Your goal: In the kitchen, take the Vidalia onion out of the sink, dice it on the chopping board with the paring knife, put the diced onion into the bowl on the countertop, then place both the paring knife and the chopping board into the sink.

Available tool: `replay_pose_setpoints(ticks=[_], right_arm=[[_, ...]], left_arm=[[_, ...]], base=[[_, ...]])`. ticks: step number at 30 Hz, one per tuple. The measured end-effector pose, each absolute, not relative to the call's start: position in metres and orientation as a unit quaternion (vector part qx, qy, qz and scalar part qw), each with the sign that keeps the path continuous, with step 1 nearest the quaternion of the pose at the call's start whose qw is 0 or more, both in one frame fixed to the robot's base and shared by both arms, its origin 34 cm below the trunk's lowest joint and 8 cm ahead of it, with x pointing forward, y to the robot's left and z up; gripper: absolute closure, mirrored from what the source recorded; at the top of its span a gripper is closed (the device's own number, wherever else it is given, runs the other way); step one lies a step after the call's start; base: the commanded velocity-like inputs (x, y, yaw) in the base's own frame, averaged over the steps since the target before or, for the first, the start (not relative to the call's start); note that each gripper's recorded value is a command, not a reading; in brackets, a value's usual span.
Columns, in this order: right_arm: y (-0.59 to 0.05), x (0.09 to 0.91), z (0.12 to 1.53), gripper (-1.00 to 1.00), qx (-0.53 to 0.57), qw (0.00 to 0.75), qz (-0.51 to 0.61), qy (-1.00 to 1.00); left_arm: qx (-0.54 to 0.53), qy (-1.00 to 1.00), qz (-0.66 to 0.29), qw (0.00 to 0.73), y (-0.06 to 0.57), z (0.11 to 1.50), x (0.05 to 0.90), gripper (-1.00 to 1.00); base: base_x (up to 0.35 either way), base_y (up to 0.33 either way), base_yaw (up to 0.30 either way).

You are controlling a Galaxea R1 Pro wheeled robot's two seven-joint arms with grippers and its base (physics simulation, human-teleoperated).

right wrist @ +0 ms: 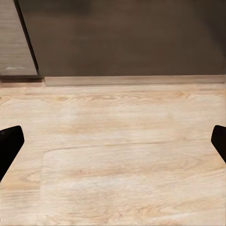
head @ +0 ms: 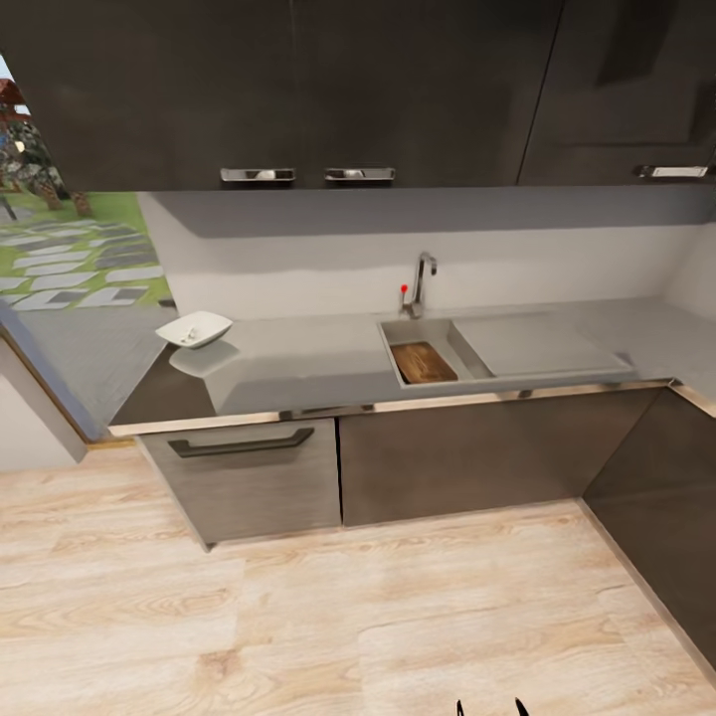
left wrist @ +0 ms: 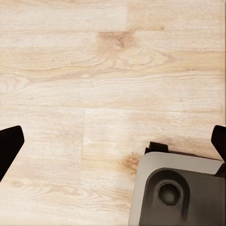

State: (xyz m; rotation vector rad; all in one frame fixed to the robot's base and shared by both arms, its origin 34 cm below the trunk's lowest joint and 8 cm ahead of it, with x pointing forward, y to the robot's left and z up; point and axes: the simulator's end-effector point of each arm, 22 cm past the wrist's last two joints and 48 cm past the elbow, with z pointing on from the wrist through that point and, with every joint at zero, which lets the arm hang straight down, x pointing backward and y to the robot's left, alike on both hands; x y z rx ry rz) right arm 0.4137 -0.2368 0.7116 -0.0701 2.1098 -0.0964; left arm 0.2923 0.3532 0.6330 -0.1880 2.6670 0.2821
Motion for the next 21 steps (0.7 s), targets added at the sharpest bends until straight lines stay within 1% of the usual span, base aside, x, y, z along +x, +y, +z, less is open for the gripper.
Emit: replay_pose_setpoints(ticks=[21], right_arm=[[-0.238,0.423,0.722,-1.0,-0.028,0.506,-0.041,0.861]], left_arm=[[-0.069,0.965,0.094,0.237,0.342,0.637,0.302,-1.0]], base=[[0.0,0.0,0.0]])
